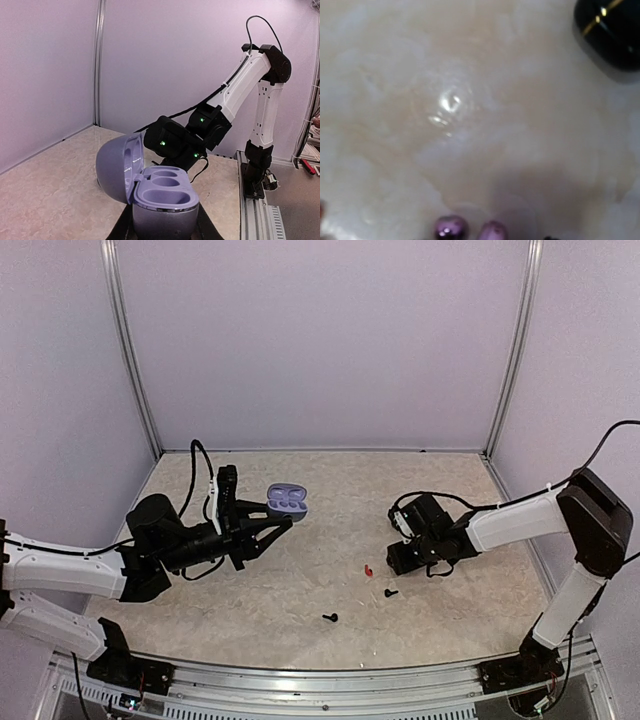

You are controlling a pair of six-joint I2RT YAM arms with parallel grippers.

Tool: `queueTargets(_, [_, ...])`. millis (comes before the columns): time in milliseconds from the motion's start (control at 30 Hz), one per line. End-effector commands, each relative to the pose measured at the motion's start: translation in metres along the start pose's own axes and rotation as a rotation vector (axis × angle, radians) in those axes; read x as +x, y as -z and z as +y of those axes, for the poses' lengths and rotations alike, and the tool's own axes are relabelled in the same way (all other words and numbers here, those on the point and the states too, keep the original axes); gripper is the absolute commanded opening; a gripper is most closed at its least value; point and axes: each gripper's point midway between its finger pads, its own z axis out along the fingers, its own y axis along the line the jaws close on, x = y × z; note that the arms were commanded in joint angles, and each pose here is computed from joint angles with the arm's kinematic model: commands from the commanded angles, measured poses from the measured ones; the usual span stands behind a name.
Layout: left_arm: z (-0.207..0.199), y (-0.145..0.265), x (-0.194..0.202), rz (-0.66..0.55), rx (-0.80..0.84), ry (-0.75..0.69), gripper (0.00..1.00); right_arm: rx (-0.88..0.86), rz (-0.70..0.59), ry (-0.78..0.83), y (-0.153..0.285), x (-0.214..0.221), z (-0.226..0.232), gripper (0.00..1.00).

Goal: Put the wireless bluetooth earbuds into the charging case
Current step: Pick up the left earbud from the center of the board.

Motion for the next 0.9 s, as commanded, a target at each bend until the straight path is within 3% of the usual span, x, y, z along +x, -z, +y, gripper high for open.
queueTargets(0, [-0.001,0.002,-0.007,-0.032,0.011,-0.012,0.0,0.037,0.01,-0.013,-0.006,0.001,0.001,0.52])
queueTargets(367, [0.0,0.003,-0.008,-0.033,0.007,-0.011,0.0,0.05,0.036,-0.007,-0.021,0.007,0.005,0.46])
queueTargets(867, [0.01,0.015,-0.001,-0.051,-0.048,-0.028,0.0,-0.001,-0.004,0.013,-0.004,-0.009,0.014,0.31])
